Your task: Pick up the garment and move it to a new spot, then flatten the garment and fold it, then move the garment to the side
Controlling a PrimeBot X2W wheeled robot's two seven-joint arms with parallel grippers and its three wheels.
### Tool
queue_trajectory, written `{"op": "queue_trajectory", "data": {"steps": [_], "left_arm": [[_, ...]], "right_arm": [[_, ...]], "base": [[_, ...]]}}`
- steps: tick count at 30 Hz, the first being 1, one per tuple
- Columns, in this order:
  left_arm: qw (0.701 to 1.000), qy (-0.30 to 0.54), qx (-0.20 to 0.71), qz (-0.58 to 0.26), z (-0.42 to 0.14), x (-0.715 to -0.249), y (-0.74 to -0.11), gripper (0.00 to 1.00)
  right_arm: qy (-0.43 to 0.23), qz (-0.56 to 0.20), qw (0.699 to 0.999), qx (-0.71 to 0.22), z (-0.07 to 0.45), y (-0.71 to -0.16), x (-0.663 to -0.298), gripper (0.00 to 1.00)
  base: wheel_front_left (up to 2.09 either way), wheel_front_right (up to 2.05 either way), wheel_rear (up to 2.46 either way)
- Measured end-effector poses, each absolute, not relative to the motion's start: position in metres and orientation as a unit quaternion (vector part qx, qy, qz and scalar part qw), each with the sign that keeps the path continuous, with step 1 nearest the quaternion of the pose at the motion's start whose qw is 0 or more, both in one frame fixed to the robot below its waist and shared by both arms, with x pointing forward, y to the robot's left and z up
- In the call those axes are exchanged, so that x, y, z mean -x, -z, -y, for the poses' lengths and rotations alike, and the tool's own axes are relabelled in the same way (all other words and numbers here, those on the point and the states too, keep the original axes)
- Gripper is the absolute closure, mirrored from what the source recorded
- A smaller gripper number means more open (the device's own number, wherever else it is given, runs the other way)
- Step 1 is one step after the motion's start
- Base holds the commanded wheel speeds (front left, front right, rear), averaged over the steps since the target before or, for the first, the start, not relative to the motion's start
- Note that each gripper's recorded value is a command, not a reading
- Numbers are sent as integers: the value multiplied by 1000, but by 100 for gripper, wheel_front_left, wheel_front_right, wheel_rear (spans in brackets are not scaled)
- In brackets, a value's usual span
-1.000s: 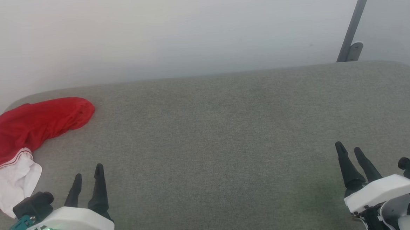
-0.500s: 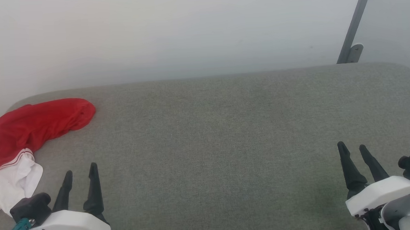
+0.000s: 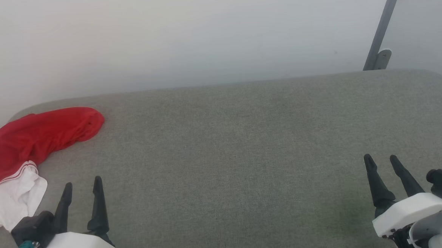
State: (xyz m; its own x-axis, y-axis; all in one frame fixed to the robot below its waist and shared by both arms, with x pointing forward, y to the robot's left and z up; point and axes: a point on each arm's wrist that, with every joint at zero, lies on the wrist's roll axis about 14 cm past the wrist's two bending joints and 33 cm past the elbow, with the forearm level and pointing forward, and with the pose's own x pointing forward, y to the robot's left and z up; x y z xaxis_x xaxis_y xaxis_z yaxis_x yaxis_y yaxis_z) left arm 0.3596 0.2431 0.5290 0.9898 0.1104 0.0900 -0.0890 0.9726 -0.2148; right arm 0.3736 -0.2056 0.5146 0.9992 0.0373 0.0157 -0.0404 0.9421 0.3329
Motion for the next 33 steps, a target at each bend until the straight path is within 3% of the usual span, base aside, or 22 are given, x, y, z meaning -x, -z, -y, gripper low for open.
{"op": "queue_trajectory", "data": {"steps": [33], "left_arm": [[995,-37,16,89,-245,-349,-542,0]], "right_arm": [[-42,27,998,-46,201,-526,-369,0]], "base": [[0,0,0]]}}
